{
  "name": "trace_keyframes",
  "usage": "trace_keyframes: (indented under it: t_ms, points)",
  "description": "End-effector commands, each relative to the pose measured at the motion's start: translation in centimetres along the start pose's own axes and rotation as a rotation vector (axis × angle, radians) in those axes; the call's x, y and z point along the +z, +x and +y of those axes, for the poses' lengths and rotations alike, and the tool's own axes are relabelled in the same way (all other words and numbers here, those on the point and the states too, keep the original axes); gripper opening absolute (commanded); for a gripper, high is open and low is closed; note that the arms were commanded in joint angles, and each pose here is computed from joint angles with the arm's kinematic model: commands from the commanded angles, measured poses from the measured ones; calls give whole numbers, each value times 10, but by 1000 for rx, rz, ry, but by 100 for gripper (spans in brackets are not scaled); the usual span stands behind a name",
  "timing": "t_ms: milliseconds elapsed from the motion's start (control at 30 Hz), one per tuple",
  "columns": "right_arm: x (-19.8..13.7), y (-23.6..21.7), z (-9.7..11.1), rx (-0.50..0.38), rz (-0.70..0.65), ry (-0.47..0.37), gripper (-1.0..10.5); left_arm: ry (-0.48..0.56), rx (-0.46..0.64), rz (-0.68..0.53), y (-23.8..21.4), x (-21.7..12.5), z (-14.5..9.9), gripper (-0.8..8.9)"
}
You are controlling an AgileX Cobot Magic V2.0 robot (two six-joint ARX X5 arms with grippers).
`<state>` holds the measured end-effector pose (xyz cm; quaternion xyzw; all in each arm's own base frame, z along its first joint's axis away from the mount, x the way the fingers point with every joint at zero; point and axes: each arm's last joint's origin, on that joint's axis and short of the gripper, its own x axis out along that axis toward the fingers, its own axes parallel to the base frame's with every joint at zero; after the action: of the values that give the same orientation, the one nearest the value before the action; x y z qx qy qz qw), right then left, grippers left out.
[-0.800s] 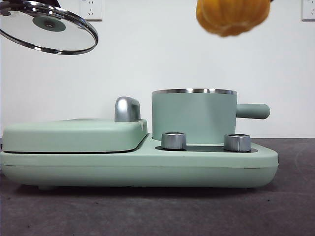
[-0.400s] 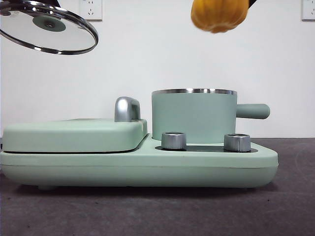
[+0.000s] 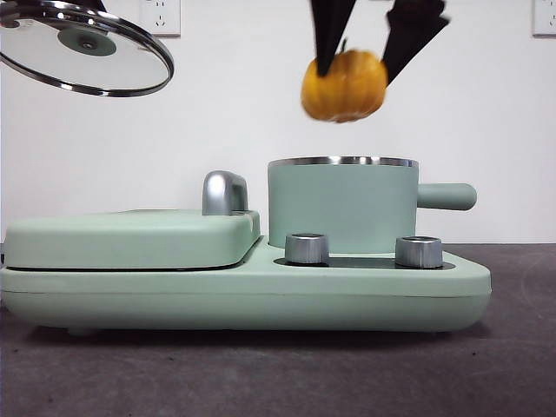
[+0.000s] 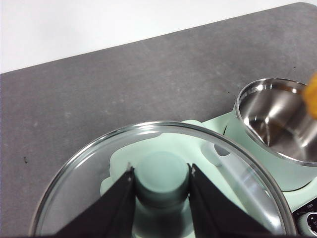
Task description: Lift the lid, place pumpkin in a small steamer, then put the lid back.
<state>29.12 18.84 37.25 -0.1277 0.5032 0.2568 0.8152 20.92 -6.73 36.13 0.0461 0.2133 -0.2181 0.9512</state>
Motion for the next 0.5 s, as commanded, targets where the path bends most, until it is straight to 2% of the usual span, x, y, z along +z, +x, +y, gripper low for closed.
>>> trace_keyframes:
  t_ms: [33,500]
  points:
    - [10,11,1,2,-14,-31,400,3,-2,-42,-3,7,0,11]
    - [20,77,-19,-12,105,-12,400,-3,-4,-2,12,4,1,11]
